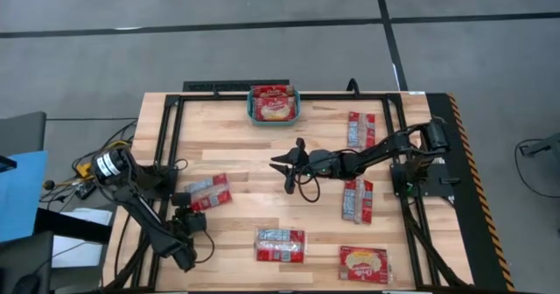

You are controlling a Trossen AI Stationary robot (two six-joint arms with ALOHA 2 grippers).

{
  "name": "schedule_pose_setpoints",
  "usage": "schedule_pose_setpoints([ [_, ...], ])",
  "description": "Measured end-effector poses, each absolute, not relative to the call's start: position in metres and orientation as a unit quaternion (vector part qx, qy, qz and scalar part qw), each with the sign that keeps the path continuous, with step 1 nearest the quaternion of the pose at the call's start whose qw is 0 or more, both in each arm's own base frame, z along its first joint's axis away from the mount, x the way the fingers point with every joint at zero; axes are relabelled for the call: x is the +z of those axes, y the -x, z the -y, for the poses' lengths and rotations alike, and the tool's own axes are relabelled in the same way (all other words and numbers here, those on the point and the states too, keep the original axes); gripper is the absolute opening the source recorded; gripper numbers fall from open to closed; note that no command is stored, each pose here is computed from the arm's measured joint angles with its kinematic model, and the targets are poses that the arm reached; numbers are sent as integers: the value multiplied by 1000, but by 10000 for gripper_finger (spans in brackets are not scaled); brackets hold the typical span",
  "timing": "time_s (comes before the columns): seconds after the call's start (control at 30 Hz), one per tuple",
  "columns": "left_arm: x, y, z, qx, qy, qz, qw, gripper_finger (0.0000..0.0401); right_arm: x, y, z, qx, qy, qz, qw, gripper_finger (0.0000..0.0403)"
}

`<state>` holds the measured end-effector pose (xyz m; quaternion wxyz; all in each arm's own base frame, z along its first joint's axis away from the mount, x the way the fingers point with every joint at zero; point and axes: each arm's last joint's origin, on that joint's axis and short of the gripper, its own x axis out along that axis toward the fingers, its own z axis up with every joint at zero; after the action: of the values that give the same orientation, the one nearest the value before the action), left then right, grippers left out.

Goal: Sort popcorn bags into baskets
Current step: Put the red popcorn bag into the green basket

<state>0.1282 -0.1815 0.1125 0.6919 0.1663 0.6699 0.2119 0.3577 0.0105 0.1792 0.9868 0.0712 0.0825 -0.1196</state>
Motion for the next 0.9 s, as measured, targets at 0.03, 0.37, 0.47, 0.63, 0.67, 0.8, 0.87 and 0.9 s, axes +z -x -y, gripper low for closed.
schedule_pose_setpoints([
  [0.03,115,-128,181,221,-169,-670,689,8,179,-358,-10,-120,-71,-83,987,119],
  [0.37,177,-132,179,252,-154,-601,743,0,181,-358,-11,-114,-75,-74,988,119],
  [0.47,201,-133,175,237,-139,-569,775,0,184,-359,-15,-85,-81,-60,991,119],
  [0.63,239,-134,165,194,-108,-537,814,0,187,-359,-21,-27,-58,-51,997,124],
  [0.67,245,-134,163,189,-102,-531,820,0,187,-359,-21,-22,-51,-51,997,130],
  [0.8,263,-132,152,178,-75,-507,840,0,190,-361,-24,-15,-9,-48,999,173],
  [0.87,268,-131,146,179,-64,-498,846,0,200,-367,-27,-1,7,-32,999,204],
  [0.9,270,-132,144,181,-59,-494,848,0,205,-374,-28,9,12,-19,1000,219],
])
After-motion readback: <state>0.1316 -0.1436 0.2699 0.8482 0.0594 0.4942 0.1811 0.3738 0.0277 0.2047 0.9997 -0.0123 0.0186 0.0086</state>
